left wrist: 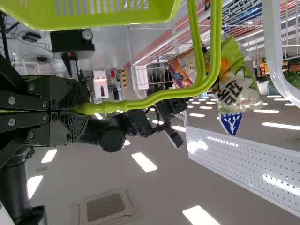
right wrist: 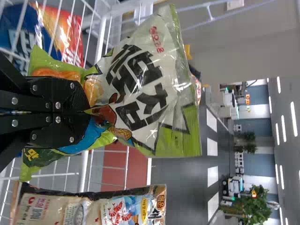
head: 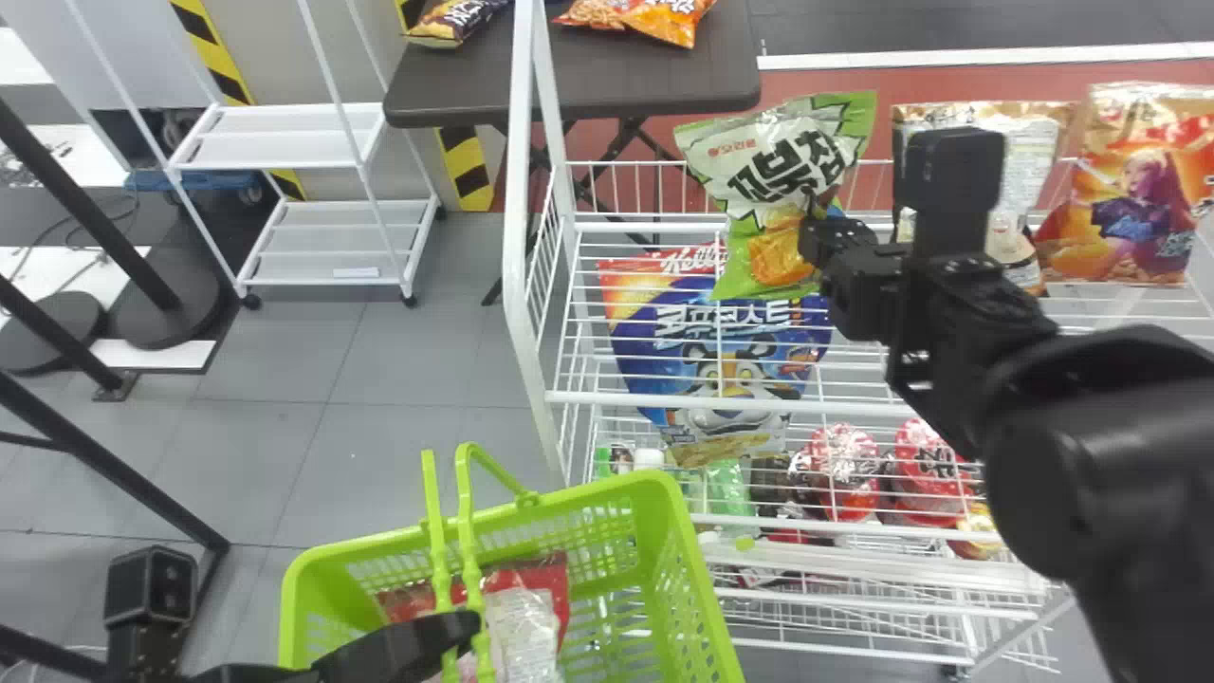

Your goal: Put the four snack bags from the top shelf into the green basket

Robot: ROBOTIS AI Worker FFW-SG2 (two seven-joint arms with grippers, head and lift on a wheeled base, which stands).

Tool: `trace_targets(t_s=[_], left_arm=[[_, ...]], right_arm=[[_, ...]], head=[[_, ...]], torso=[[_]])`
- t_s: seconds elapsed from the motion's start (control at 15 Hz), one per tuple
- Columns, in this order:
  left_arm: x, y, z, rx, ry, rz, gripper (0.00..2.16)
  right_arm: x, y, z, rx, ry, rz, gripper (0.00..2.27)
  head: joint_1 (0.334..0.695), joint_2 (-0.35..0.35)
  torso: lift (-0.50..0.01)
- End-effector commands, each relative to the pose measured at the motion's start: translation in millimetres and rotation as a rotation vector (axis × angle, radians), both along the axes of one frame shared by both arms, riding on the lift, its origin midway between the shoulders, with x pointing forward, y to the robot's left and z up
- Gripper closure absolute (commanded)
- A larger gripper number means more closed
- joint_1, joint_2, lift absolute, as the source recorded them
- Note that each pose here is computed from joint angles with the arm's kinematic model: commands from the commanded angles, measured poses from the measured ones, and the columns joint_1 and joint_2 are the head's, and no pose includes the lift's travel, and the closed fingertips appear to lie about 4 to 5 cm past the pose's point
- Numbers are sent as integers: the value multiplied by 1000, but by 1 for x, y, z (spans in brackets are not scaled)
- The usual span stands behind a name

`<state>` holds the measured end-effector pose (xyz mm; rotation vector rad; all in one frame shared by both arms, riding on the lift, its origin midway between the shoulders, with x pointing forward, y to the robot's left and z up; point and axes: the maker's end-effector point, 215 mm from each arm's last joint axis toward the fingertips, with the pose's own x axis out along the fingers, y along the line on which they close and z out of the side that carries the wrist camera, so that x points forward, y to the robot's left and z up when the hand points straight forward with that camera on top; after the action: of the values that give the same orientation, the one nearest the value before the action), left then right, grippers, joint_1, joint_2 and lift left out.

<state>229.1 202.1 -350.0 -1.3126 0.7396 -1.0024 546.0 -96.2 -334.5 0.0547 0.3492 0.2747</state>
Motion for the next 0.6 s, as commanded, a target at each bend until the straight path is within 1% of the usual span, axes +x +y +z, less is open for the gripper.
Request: trace_targets(t_s=[0.0,0.07,0.27,0.47,0.53], left_arm=[[4,4,3,-13,-5,9,2142],[5,5,2,-12,-6,11,2142],[10,6,1,-11,-5,15,2142],[11,4,1,-12,-7,13,2142],[12,5,1,-11,-8,13,2142]], right_arm=[[-48,3,25,38,-12,23,2250],[-69,5,19,49,23,35,2250],[-138,29,8,94,137,137,2250],[-184,68,-1,202,237,262,2250],[-198,82,-4,243,273,310,2250]], head=[[695,148],[695,157],[695,196],[695,256],[695,302]], torso=[[0],[0],[0],[0],[0]])
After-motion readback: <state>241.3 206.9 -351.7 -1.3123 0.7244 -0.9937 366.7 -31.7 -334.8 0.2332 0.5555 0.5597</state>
